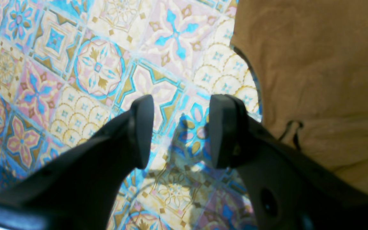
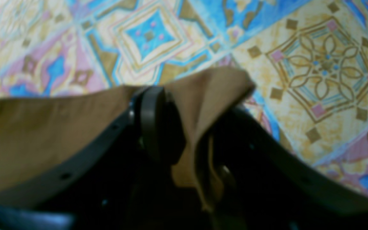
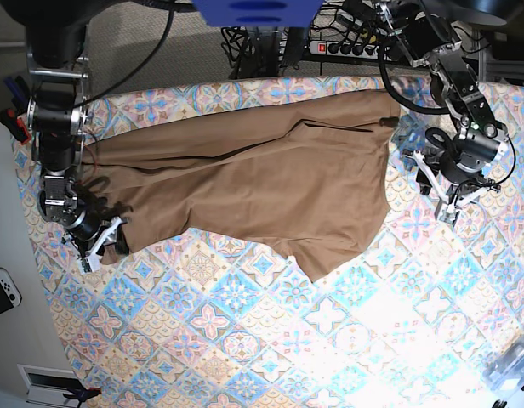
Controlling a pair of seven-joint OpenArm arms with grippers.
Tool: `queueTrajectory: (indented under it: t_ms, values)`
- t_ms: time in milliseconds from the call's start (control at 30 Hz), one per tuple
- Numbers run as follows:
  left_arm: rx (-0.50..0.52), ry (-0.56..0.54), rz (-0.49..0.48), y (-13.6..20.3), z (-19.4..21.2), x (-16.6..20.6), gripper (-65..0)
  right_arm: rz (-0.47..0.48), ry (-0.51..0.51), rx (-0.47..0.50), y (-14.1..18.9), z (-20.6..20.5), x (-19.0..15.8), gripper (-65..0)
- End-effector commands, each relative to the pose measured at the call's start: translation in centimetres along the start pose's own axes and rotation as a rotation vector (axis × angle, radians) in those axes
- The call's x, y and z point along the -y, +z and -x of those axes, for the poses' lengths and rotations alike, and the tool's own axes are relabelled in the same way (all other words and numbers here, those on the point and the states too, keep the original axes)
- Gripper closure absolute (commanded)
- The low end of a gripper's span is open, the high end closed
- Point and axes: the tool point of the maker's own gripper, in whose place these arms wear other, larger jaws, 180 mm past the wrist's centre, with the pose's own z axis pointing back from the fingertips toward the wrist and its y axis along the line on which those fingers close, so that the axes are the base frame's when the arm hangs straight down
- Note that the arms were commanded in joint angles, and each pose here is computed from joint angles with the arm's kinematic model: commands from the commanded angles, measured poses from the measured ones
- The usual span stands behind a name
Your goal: Layout the t-shirt on the table in an organized manner, then fold the t-shirt properly
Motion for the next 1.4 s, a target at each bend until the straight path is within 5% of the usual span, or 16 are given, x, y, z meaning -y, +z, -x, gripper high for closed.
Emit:
queueTrajectory:
  t_ms: [0, 333, 500, 667, 1133, 1367]
  values:
    - [0.042, -0.009, -0.02, 0.5, -1.2, -0.7, -26.1, -0.016, 0.067, -0.234, 0.7, 5.2, -0.2, -21.3]
    - [0.062, -0.01, -0.051, -1.6, -5.1, -2.4, -26.3, -0.016, 0.065, -0.231, 0.7, 5.1, -0.2, -21.3]
    - [0.036, -0.213, -0.033, -4.3, -9.8, -1.1, -26.2, -0.015, 0.064, -0.23, 0.7, 5.1, -0.2, -21.3]
    - [0.167, -0.317, 0.07, -8.3, -13.5, 2.3, -26.2, -0.015, 0.064, -0.23, 0.7, 5.1, -0.2, -21.3]
    - [0.168, -0.214, 0.22, -15.1, -14.3, 4.3, -26.5, 0.009, 0.002, -0.183, 0.8, 4.4, 0.5, -21.3]
    - [0.172, -0.02, 0.359, -18.5, -13.2, 5.7, -26.5, 0.011, -0.001, -0.246, 1.1, 5.5, 0.6, -21.3]
